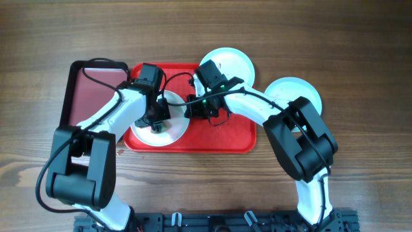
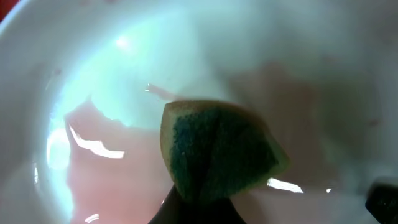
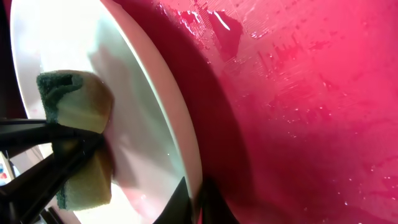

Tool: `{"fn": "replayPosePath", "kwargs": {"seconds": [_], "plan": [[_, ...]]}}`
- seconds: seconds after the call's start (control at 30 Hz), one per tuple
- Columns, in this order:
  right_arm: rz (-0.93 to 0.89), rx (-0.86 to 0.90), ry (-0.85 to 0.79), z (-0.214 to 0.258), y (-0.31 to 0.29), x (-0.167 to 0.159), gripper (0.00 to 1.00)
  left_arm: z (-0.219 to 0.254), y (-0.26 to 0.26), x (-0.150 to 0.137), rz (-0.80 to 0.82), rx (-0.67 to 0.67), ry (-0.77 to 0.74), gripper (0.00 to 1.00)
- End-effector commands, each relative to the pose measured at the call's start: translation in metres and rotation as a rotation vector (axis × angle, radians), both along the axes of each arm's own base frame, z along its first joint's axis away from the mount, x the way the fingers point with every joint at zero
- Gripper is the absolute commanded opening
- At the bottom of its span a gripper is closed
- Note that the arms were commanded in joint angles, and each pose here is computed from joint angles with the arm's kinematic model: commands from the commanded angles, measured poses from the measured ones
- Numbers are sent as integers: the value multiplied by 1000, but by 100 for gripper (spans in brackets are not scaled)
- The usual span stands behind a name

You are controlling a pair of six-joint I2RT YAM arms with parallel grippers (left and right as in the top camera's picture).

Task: Clean dirty plates on tray and stack at the side
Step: 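Scrub the held plate with the sponge in the left gripper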

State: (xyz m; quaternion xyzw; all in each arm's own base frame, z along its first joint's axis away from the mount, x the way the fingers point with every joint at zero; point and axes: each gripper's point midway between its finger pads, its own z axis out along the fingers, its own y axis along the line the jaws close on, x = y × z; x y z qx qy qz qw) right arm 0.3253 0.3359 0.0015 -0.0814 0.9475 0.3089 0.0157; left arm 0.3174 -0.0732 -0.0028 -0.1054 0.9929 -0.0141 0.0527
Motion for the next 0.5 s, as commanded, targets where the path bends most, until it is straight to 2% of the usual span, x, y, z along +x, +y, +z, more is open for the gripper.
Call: {"fn": "replayPosePath", "kwargs": {"seconds": [0.0,0.13,0.2,0.3,0.47], "plan": [[13,-42,60,-25,-8,-14,4,-38,-38,-25,-222,-198,94,4],[13,-42,61,-26,-8,-14,4,-17,-106,-25,-483,-505,3,4],[13,-43,63,-26,-9,-14,4,-17,-108,-18,-498,-489,-33,4],[13,-43,63,-26,-9,-14,4,-27,-83,-1,-379,-348,-53,4],[13,-43,62,-26,-9,-14,4,-37,20,30,22,69,-113,4]]}}
